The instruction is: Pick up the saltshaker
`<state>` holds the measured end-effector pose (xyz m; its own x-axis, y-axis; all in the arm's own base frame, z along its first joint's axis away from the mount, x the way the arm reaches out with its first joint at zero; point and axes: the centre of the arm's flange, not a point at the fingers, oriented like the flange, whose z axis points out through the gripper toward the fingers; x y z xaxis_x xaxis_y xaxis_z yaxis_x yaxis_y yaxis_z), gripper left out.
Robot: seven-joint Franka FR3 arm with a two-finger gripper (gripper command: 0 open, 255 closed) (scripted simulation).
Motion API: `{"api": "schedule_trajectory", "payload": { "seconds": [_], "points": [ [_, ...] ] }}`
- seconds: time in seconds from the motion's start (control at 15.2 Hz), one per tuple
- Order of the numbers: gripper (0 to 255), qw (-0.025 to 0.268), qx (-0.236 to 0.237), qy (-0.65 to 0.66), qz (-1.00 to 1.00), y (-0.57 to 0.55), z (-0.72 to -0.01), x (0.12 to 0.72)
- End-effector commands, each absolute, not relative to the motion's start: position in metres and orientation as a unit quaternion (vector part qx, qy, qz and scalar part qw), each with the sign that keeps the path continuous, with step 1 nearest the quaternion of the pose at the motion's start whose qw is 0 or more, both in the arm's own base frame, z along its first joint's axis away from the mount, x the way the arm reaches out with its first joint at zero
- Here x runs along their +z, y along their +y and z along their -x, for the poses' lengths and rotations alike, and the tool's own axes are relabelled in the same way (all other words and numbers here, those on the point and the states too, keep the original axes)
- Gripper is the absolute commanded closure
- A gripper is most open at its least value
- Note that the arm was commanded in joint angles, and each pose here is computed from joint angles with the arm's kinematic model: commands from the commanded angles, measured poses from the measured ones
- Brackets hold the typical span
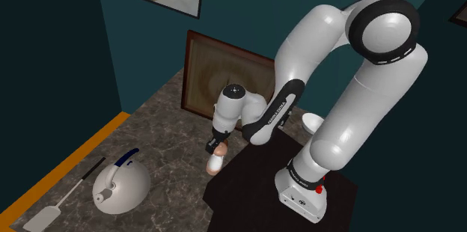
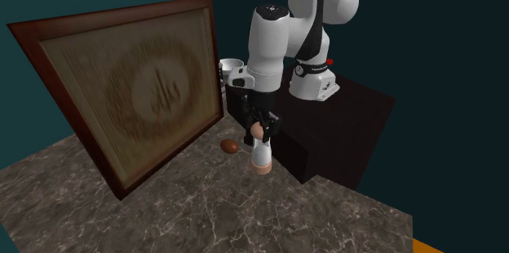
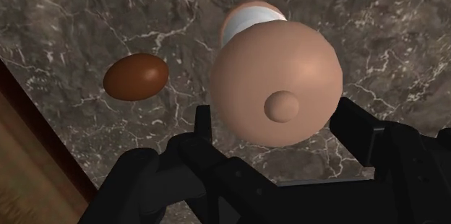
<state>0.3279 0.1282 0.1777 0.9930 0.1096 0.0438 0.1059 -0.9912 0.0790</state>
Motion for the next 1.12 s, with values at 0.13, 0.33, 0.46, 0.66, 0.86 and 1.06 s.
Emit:
{"api": "schedule_trajectory", "payload": {
  "seconds": [0.13,0.33,0.46,0.66,0.86,1.06],
  "points": [
    [255,0.039,0.023,0.054,-0.998,0.128,-0.327,0.177],
    [255,0.039,0.023,0.054,-0.998,0.127,-0.328,0.182],
    [255,0.039,0.023,0.054,-0.998,0.127,-0.328,0.193],
    [255,0.039,0.023,0.054,-0.998,0.127,-0.328,0.209],
    [255,0.039,0.023,0.054,-0.998,0.127,-0.328,0.225],
    [255,0.039,0.023,0.054,-0.998,0.127,-0.328,0.24]
  ]
}}
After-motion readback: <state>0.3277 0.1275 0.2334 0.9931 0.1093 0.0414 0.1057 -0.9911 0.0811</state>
